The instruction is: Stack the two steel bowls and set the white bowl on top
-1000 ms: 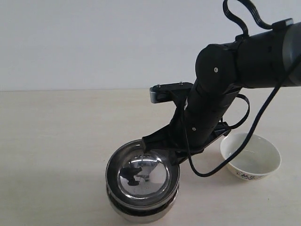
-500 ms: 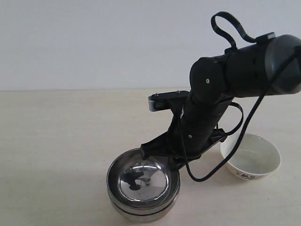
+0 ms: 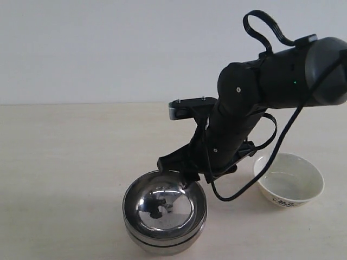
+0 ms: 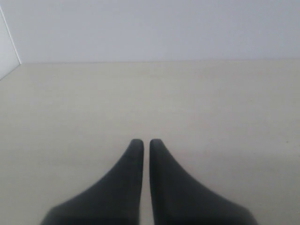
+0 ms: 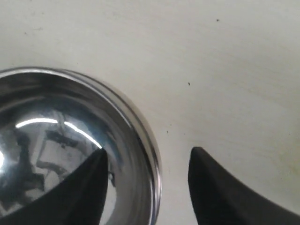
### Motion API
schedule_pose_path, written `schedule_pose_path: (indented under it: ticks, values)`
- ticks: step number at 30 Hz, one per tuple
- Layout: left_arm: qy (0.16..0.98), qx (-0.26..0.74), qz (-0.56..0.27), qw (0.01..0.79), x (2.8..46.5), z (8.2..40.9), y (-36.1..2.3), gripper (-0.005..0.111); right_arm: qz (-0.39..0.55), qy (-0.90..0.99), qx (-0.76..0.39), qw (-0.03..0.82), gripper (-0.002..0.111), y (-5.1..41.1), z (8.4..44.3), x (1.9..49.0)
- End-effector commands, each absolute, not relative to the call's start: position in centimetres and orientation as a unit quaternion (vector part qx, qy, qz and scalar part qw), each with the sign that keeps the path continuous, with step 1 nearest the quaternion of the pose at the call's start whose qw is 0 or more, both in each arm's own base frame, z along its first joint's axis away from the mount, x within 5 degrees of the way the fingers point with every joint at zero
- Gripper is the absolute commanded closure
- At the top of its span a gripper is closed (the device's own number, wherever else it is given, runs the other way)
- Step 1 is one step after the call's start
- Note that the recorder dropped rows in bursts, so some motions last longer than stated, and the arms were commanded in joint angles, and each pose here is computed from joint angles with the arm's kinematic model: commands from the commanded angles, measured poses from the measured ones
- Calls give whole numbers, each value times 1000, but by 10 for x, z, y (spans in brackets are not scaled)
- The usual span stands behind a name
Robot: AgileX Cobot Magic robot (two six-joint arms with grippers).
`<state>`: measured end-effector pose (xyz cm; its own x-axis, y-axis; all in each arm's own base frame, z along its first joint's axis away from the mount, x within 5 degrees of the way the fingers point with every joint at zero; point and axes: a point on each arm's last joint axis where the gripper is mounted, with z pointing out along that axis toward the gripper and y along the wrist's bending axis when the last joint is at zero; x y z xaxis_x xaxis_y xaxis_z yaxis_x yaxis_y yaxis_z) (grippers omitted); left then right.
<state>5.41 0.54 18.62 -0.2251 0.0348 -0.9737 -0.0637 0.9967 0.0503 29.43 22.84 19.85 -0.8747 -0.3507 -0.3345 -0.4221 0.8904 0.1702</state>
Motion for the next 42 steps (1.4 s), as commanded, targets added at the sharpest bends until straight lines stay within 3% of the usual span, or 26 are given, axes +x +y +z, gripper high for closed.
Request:
schedule_pose_path:
  ticks: [1, 6, 8, 12, 22, 28, 42]
  values:
    - [781, -12, 37, 623, 54, 185, 5, 103, 132, 952, -209, 183, 61, 235, 220, 304]
    - [781, -12, 37, 623, 54, 185, 5, 103, 166, 945, -229, 166, 61, 250, 234, 297]
    - [781, -12, 37, 623, 54, 185, 5, 103, 160, 936, -272, 158, 72, 262, 232, 285]
    - [781, -12, 37, 623, 54, 185, 5, 103, 161, 913, -340, 161, 108, 284, 231, 264]
    - [781, -12, 37, 623, 54, 185, 5, 103, 127, 919, -338, 156, 108, 281, 202, 253]
    - [781, -12, 37, 623, 54, 185, 5, 103, 109, 927, -337, 124, 108, 287, 164, 259]
    - [781, -12, 37, 623, 54, 185, 5, 103, 86, 926, -341, 140, 108, 288, 151, 266]
